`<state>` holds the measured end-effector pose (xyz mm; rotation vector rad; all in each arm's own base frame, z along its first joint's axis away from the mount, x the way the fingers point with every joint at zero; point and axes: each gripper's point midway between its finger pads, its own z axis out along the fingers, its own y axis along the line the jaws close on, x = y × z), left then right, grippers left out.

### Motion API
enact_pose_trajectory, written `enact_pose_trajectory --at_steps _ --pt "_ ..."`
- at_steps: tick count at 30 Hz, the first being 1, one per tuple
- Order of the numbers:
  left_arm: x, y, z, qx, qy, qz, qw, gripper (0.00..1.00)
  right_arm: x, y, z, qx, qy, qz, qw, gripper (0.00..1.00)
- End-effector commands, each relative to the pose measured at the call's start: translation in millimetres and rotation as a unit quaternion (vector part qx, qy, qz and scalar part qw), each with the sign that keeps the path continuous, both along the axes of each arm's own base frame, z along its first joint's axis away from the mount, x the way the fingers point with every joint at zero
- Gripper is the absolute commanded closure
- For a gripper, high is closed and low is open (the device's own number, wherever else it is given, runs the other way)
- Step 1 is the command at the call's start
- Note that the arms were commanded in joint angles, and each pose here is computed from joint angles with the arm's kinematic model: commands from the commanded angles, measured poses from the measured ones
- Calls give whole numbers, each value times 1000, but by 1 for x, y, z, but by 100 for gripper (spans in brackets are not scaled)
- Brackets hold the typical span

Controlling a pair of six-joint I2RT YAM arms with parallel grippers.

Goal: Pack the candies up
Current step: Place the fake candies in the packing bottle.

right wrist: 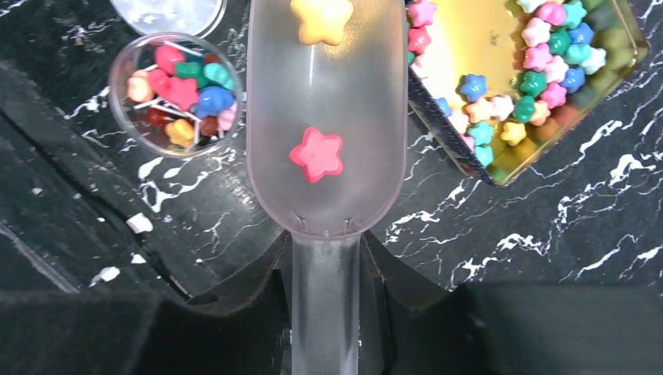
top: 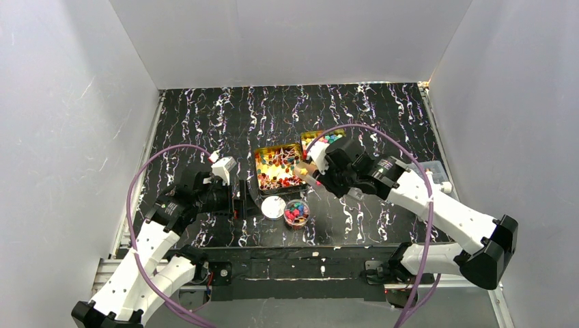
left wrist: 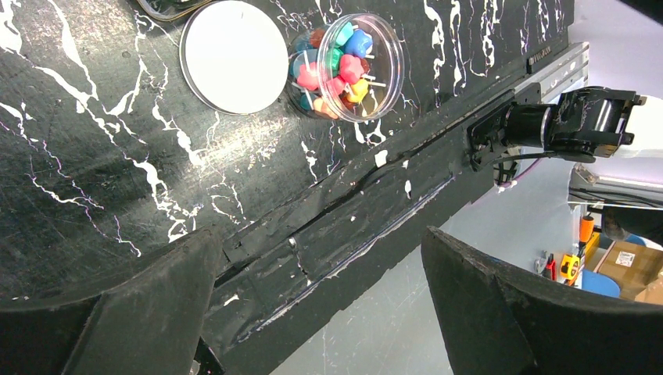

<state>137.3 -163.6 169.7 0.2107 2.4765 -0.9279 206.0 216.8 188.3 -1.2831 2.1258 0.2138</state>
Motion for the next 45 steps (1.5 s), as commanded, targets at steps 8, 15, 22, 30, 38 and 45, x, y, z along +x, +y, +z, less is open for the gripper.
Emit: enact_pose_trajectory --at_steps 8,15,22,30,38,45 --pt "-3 2 -1 1 0 -1 1000 2 -40 23 35 62 20 -64 996 99" --pt "-4 2 -1 0 -2 -1 1000 1 -67 28 31 44 44 -77 995 99" --pt "-4 2 0 -2 -3 -3 1000 1 -92 26 26 12 60 -72 996 99" --pt "-5 1 2 -6 -8 -5 1000 1 -113 17 7 -37 92 -71 993 99" --pt "-5 1 4 -8 -13 -6 1000 1 -124 8 -13 -108 128 -72 983 99" --pt "-6 1 6 -11 -16 -9 1000 1 -128 8 -15 -134 143 -76 978 99"
